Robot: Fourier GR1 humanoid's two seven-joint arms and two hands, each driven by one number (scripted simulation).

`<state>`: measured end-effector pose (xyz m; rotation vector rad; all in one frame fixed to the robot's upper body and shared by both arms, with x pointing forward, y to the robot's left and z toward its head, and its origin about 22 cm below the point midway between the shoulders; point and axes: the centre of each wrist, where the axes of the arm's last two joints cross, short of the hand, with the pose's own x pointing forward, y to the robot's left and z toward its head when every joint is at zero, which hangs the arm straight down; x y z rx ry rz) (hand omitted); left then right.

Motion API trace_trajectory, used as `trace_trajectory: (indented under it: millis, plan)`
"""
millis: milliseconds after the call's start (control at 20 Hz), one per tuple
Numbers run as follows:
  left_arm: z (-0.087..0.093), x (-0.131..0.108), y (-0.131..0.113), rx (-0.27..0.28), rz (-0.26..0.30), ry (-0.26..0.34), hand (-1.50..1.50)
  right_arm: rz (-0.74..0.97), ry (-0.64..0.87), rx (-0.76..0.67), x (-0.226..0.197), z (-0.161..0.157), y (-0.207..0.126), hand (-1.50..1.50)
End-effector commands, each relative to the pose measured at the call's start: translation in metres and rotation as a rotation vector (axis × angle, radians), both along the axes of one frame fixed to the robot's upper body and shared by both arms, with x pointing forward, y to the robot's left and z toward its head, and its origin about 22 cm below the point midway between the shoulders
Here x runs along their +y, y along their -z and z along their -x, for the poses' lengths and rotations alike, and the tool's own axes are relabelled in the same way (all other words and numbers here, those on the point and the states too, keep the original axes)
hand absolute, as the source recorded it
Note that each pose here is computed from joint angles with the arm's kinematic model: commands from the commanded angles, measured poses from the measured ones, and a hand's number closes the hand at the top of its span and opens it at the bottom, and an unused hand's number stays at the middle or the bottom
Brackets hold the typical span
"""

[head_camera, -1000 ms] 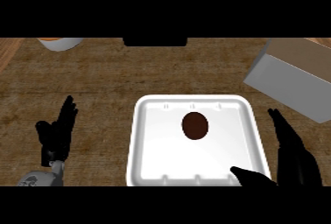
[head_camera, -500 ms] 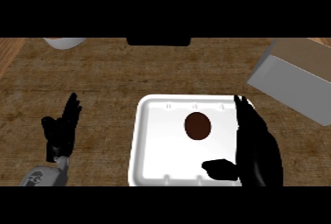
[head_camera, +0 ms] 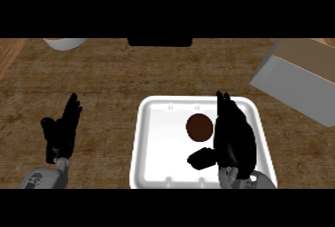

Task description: Pick the cupcake from the tray and place it in the cardboard box

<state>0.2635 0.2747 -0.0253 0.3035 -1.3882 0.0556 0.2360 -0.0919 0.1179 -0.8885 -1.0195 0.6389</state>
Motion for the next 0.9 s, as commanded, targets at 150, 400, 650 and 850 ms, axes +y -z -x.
trace_trajectory:
  millis: [150,400,650,850]
  plan:
    - [-0.006,-0.008,-0.003,0.001,0.006,0.0,0.0,0.073,0.182,0.172,0.02,-0.02,0.004,-1.5]
    - [-0.005,-0.003,-0.005,0.023,-0.006,0.021,0.0,0.09,0.176,0.195,0.024,-0.029,0.008,-1.5]
    - [0.002,0.0,0.004,0.015,-0.001,0.004,0.0,0.088,0.209,0.211,0.023,-0.041,0.013,-1.5]
    - [-0.001,0.004,-0.002,0.017,-0.001,0.011,0.0,0.064,0.231,0.233,0.024,-0.043,0.027,-1.5]
